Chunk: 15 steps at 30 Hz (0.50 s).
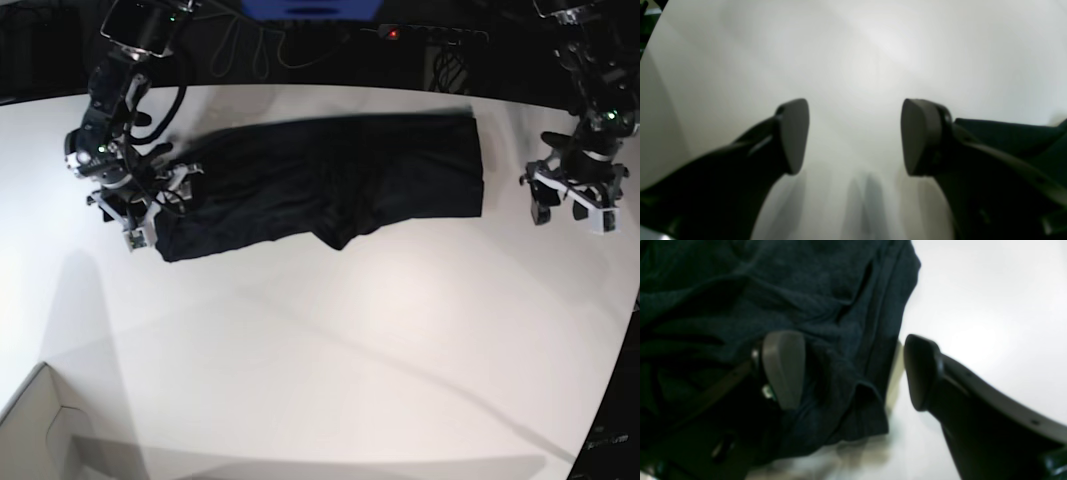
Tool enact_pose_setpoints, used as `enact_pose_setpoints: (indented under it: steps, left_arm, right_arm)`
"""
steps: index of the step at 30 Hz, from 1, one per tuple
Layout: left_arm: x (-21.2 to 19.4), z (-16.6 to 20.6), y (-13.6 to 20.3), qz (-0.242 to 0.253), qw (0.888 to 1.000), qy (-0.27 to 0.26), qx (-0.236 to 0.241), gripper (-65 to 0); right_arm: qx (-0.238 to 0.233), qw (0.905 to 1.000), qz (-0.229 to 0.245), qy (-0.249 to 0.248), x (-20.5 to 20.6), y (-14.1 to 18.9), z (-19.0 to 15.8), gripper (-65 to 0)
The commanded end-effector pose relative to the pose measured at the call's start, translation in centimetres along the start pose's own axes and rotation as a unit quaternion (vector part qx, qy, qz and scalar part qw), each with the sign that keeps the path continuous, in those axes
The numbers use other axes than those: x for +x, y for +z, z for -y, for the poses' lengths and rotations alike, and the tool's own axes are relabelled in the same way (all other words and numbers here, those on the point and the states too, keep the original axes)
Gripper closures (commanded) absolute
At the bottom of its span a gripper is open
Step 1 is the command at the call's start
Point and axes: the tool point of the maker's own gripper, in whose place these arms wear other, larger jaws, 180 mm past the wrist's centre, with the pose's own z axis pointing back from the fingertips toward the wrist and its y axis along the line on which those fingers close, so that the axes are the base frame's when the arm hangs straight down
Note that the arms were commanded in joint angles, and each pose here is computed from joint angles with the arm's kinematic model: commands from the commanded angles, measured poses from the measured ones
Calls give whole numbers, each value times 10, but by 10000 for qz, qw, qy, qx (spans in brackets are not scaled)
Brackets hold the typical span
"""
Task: Layout the t-shirt on the table in an organized manner, then fold the t-shirt properly
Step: 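Adjust the strip end held by the right gripper, pressing it flat, then grasp the strip end with the right gripper and lift it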
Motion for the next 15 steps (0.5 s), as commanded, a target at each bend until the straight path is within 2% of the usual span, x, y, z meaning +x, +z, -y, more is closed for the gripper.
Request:
enact_pose_setpoints:
  steps: [1, 5, 10, 15]
  left_arm:
    - [16, -3, 2, 237, 9997, -67, 23, -419]
    - [16, -3, 2, 234, 9997, -73, 27, -419]
    - [15, -3, 2, 224, 9997, -79, 32, -419]
    - [13, -6, 4, 201, 9998, -74, 61, -419]
  right_arm:
    - [-5, 10000, -5, 7, 1, 1, 1, -420]
    - [182, 9995, 177, -168, 7, 1, -5, -282]
    - [219, 9993, 227, -206, 10, 1, -6, -16]
    - [140, 9991, 381, -148, 21, 7, -4, 0]
